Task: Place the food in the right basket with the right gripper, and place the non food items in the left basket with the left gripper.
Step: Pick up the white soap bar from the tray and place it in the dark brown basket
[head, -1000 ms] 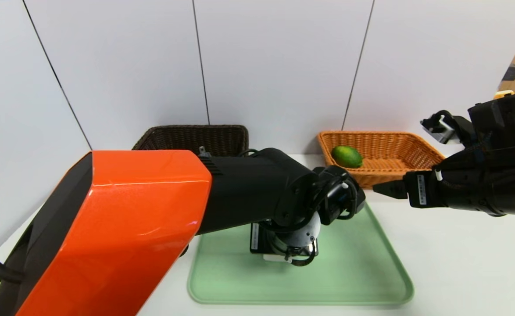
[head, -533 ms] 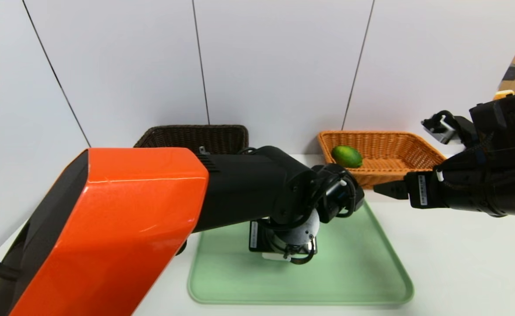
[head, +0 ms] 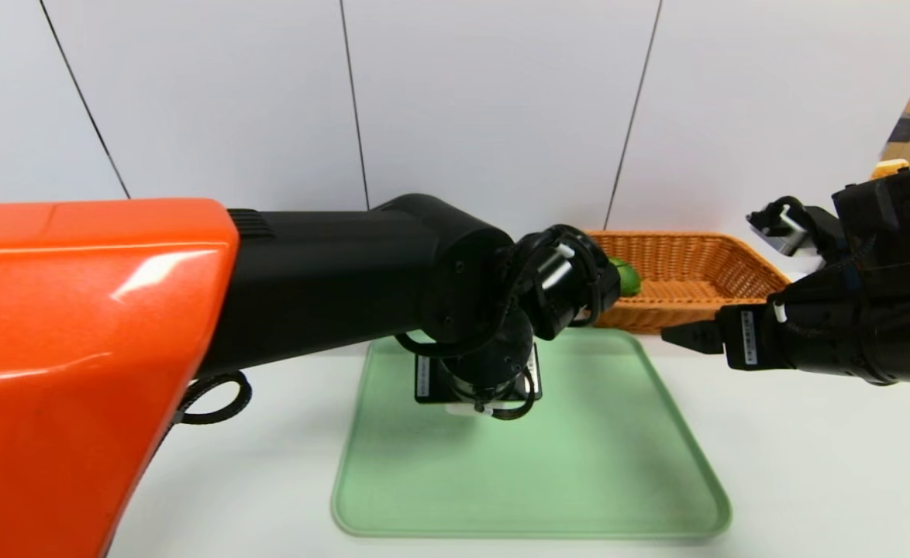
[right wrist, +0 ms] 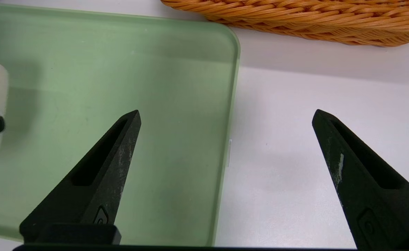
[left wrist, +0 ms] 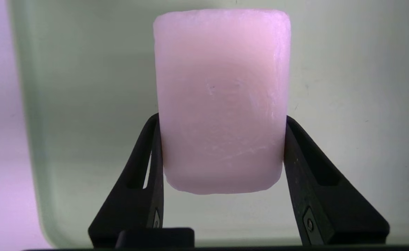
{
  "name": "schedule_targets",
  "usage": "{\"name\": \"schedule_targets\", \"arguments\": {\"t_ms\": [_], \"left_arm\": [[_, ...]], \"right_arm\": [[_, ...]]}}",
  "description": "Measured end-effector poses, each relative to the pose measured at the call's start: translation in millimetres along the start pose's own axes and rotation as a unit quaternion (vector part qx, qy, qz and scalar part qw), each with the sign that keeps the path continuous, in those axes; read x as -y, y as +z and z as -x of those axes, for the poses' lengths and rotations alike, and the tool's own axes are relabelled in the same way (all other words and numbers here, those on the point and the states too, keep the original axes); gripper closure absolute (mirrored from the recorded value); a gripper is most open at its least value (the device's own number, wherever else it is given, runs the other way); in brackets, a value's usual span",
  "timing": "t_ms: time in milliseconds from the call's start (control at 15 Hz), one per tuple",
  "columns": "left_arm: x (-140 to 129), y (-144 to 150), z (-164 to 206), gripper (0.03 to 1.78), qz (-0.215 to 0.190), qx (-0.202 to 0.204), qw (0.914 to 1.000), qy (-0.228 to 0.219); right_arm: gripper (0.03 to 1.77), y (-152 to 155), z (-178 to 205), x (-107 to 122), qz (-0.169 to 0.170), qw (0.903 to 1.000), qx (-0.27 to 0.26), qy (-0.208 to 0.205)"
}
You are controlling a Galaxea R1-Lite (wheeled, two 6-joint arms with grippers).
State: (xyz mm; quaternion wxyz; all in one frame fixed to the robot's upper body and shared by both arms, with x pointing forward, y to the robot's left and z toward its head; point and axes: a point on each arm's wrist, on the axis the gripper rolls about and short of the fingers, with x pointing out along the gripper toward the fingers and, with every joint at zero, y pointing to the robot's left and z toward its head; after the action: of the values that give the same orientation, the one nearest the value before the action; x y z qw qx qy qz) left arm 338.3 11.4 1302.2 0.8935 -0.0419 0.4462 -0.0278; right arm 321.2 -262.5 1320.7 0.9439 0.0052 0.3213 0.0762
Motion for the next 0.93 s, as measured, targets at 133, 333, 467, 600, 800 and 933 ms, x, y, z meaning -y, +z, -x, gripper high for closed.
{"name": "schedule_targets", "arguments": {"t_ms": [133,333,467,600,800,933], "left_arm": [[-13,15,15,0.84,0.01,0.026,0.9996,0.0],[-46,48,36,0.84,0.044,0.068,0.9967,0.001],[-68,70,46,0.84,0.062,0.1,0.9931,-0.001],[-87,90,50,0.84,0.071,0.134,0.9884,-0.001],[-108,117,42,0.84,0.074,0.18,0.981,0.002],[-119,130,25,0.84,0.077,0.197,0.9771,0.016]], "right_arm": [[0.1,-1,1,0,0.0,1.0,0.0,0.0],[0.1,-3,3,1,0.001,1.0,0.0,0.001],[0.1,-5,4,1,0.001,1.0,-0.001,0.0],[0.1,-5,5,1,0.001,1.0,-0.001,0.001],[0.1,-6,6,1,0.001,1.0,0.0,0.002],[0.1,-7,7,1,0.002,1.0,-0.001,0.002]]}}
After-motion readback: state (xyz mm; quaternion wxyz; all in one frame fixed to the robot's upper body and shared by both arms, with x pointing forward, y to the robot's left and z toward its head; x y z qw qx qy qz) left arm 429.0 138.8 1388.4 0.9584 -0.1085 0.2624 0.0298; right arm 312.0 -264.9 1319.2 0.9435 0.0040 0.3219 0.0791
